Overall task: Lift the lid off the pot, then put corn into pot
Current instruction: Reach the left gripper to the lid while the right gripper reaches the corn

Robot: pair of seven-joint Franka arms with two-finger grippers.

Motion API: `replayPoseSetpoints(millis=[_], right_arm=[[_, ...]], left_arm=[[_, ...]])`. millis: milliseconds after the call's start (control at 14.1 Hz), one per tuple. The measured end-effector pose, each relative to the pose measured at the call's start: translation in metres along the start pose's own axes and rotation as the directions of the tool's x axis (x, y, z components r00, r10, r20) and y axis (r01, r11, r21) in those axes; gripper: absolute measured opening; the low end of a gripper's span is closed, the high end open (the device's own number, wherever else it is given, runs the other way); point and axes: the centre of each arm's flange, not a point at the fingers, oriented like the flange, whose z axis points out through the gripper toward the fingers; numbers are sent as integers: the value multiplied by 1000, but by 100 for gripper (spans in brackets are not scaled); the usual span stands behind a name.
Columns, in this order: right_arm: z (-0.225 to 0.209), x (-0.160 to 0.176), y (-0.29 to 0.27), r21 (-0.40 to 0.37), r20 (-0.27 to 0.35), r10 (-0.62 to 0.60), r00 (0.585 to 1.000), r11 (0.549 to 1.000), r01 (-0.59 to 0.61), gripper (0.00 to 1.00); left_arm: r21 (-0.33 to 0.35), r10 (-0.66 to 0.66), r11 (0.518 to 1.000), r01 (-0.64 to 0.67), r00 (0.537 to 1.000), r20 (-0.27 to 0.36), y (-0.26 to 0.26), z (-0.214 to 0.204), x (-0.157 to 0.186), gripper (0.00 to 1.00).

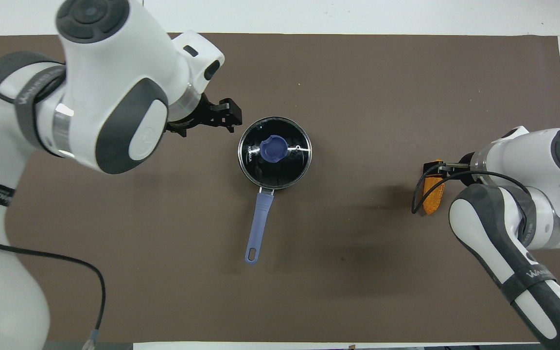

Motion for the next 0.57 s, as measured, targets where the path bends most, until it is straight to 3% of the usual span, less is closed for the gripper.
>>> replayPoseSetpoints(millis=[284,568], right_arm=[[21,-16,-13,-7,30,39,999,999,-38,96],[47,-28,4,-20,77,42,996,999,-40,97]], left_arm=[[-9,-13,1000,13,1000,2,55,54,6,100],[5,12,1000,-12,1000,0,82,68,-4,100]])
